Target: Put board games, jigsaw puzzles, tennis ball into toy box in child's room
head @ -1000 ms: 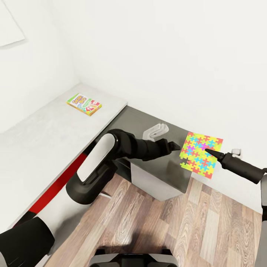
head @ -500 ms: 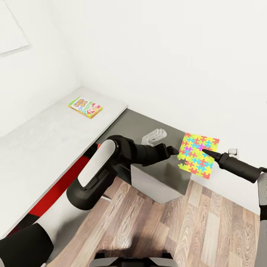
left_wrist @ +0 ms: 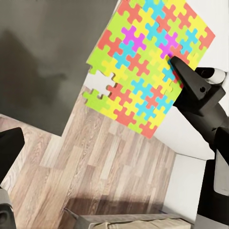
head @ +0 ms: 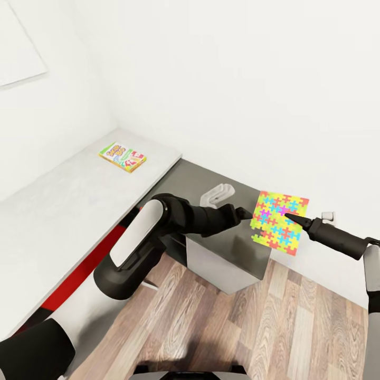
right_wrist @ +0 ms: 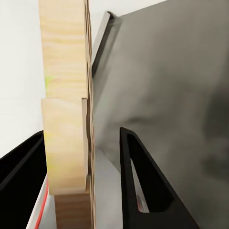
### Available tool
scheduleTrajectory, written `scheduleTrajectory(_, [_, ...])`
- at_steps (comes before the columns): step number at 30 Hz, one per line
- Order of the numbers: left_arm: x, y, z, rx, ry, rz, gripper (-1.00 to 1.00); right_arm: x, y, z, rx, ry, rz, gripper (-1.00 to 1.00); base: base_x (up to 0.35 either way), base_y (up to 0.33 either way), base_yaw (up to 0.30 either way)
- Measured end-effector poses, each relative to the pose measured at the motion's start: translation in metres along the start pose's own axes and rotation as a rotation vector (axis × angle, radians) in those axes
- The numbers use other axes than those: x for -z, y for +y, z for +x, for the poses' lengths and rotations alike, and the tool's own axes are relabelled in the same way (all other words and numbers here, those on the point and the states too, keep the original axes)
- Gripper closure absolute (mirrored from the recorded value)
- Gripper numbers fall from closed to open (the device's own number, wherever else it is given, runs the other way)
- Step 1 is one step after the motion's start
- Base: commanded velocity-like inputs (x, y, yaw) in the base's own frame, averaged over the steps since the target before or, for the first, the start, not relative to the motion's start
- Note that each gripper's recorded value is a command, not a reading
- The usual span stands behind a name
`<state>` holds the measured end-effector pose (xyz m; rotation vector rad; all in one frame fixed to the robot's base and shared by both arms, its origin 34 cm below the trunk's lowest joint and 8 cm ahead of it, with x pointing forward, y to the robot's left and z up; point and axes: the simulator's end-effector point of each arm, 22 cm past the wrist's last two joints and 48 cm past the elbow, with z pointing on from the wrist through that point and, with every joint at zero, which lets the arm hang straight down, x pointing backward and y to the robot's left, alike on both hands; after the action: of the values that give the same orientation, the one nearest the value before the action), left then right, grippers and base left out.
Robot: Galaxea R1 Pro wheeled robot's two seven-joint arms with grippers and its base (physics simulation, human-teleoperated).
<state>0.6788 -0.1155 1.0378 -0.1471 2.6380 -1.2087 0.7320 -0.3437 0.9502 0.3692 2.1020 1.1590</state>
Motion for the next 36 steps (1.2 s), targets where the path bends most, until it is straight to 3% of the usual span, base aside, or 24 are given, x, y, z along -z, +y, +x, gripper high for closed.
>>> scheduleTrajectory(13, [0.007,-0.007,-0.001,-0.006,-0.014,0.006,-1.0,0.004,0.012,-0.007,0.016,-0.011,-0.013,1.0,0.0,0.0,0.0])
scheduleTrajectory(23, [0.015,-0.001,-0.004,0.059,-0.028,0.047,-1.0,0.007,0.022,-0.012,0.03,-0.022,-0.025,1.0,0.0,0.0,0.0])
scheduleTrajectory(36, [0.023,-0.011,-0.005,0.079,-0.042,0.108,-1.0,0.011,0.037,-0.019,0.05,-0.031,-0.046,1.0,0.0,0.0,0.0])
